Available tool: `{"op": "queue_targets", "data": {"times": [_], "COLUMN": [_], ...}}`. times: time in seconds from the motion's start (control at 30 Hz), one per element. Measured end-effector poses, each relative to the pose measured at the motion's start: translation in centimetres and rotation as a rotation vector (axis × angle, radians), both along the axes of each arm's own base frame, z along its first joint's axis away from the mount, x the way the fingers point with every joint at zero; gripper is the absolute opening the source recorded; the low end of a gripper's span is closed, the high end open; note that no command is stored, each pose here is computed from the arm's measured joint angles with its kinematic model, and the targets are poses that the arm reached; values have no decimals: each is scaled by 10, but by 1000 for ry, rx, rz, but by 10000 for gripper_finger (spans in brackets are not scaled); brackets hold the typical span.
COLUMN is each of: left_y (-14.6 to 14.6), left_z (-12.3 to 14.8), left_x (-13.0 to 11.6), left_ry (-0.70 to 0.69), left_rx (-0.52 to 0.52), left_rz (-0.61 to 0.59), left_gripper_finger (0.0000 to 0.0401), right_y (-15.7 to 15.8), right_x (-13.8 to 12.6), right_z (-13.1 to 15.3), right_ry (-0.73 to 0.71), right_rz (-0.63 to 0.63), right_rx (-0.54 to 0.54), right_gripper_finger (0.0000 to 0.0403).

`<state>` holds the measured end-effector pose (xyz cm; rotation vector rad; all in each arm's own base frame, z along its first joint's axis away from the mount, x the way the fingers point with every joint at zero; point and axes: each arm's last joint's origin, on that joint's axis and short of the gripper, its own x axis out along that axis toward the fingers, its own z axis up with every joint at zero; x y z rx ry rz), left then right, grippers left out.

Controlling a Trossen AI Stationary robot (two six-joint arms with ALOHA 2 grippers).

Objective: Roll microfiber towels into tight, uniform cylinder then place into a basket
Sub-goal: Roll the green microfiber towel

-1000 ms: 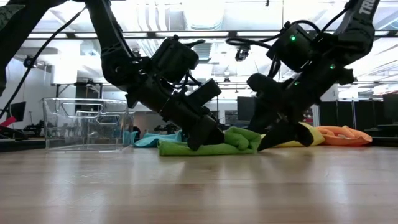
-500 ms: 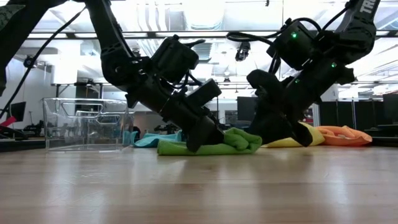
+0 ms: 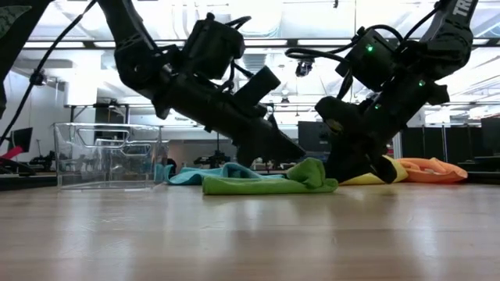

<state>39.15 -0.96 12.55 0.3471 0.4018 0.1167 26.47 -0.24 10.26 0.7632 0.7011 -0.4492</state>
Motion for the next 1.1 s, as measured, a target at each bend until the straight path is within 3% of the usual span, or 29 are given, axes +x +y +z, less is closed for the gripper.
{"op": "queue_targets", "data": {"times": [0.53, 0.83, 1.1], "left_y": [-4, -4, -3], "left_z": [-41, -43, -43], "left_x": [9, 6, 10], "left_ry": [31, 56, 52], "left_rx": [-120, -120, -119], "left_rz": [51, 51, 75], "left_gripper_finger": [0, 0, 0], "right_y": [0, 0, 2], "right_x": [-2, -6, 4], "right_z": [2, 26, 29], "right_ry": [18, -55, -75], "right_rz": [9, 34, 44], "right_rx": [-14, -18, -13], "right_gripper_finger": [9, 9, 9]}}
